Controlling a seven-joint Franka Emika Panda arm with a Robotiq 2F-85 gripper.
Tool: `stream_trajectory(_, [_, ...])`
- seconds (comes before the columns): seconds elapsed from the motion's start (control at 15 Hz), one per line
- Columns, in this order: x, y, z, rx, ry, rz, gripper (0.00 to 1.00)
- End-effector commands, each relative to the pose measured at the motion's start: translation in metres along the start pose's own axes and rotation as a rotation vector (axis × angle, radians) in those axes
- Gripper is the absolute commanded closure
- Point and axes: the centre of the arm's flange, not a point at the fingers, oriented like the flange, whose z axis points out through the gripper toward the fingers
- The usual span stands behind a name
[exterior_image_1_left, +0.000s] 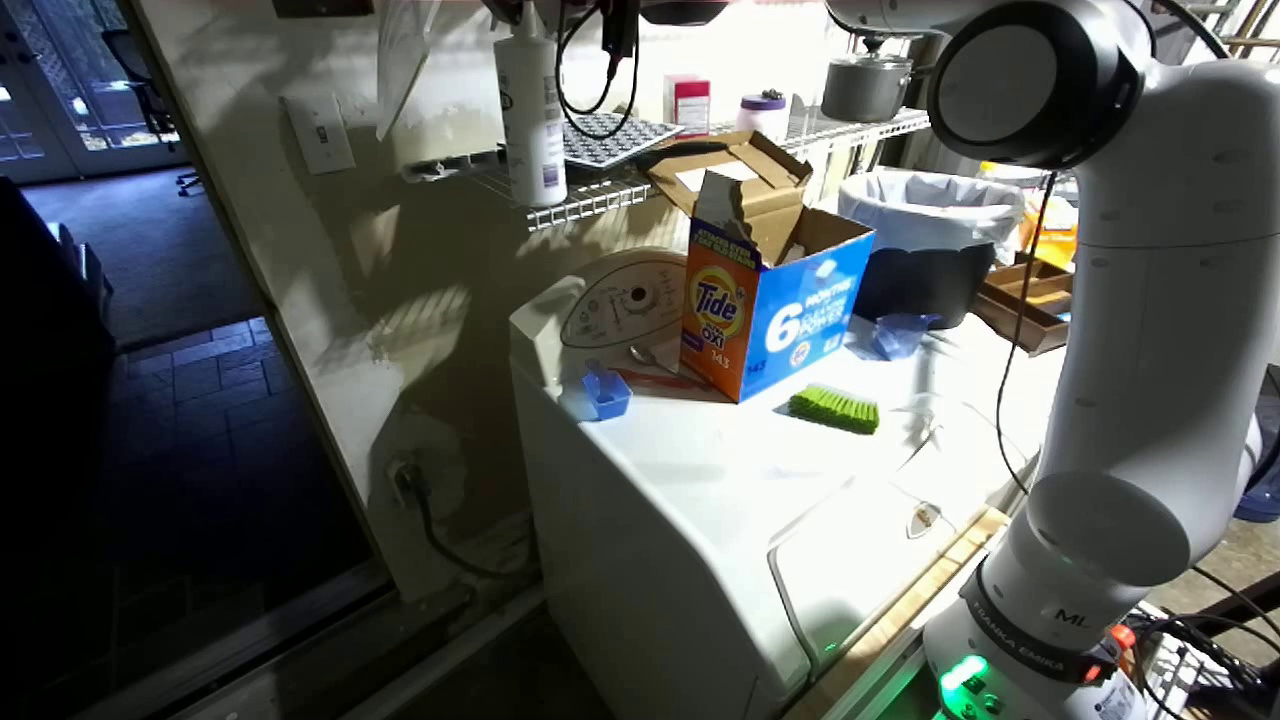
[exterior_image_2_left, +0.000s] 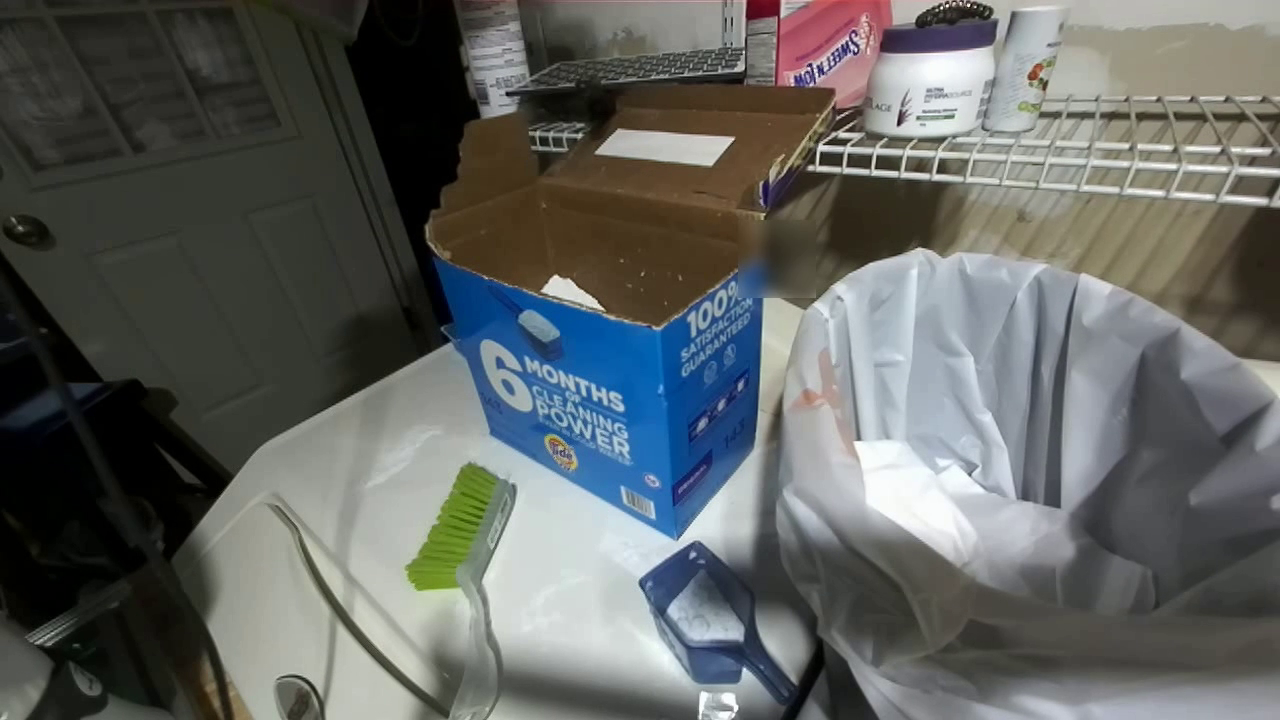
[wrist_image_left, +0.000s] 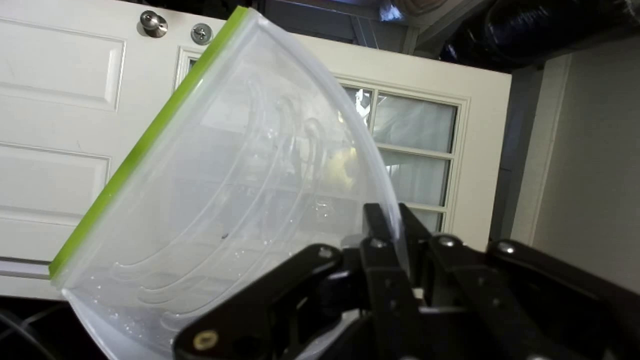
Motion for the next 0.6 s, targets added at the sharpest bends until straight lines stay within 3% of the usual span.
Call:
stream_trajectory(0.0, [-0.0093, 0.0009, 0.0004, -0.013, 0.029, -0.025, 0.98])
stream_trajectory(0.53, [-0.0013, 0.0006, -0.0076, -0.025, 0.087, -0.069, 0.98])
